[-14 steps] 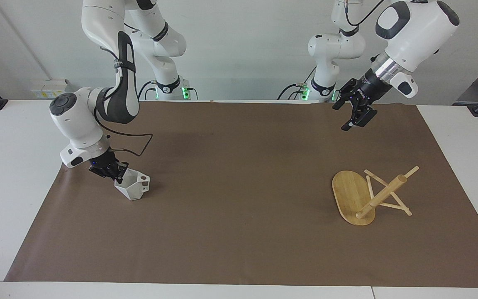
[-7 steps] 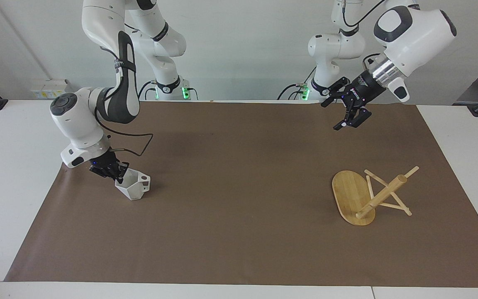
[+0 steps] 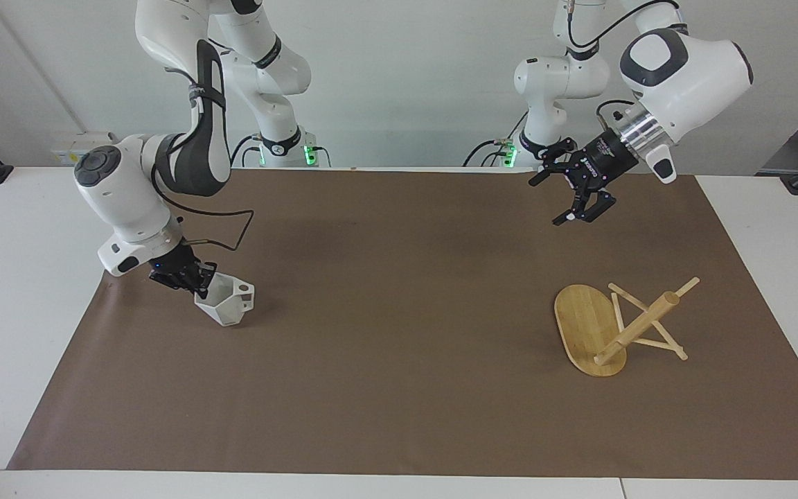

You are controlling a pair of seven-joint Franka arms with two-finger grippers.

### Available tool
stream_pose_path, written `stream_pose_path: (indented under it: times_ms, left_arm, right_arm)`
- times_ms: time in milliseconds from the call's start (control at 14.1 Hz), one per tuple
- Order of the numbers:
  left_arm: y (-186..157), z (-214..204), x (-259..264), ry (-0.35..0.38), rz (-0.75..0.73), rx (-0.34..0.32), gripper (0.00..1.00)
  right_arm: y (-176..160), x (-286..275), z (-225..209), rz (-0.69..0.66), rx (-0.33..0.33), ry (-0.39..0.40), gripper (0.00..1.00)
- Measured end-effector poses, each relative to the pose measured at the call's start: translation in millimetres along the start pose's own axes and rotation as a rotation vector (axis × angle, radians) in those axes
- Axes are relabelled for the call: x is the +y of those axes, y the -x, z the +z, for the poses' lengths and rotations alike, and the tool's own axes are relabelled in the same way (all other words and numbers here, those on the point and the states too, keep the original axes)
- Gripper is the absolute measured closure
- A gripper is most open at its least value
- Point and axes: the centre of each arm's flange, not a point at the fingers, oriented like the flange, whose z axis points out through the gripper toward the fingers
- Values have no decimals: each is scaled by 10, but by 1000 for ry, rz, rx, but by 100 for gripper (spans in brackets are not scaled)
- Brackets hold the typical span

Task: Hang cup on rack
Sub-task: 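Lift the cup with the right gripper toward the open left gripper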

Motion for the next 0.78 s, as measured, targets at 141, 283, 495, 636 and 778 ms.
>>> stream_pose_path:
  times_ms: [141, 283, 495, 636, 778]
  left_arm:
    - [12, 13, 2, -1, -27, -49, 0]
    - [41, 31, -3, 3, -38, -78, 0]
    - [155, 156, -96, -19, 36, -80, 0]
    - [235, 298, -198, -48, 101, -81, 0]
    - [300, 422, -288, -72, 128, -86, 0]
  right_arm:
    - [-20, -185, -57, 3, -15, -39, 92]
    - [-28, -368, -186, 55, -18, -151, 92]
    - [-25, -727, -413, 80, 4, -288, 92]
    - [-6, -1101, -562, 91, 9, -317, 92]
    - [39, -1526, -669, 109, 0, -332, 92]
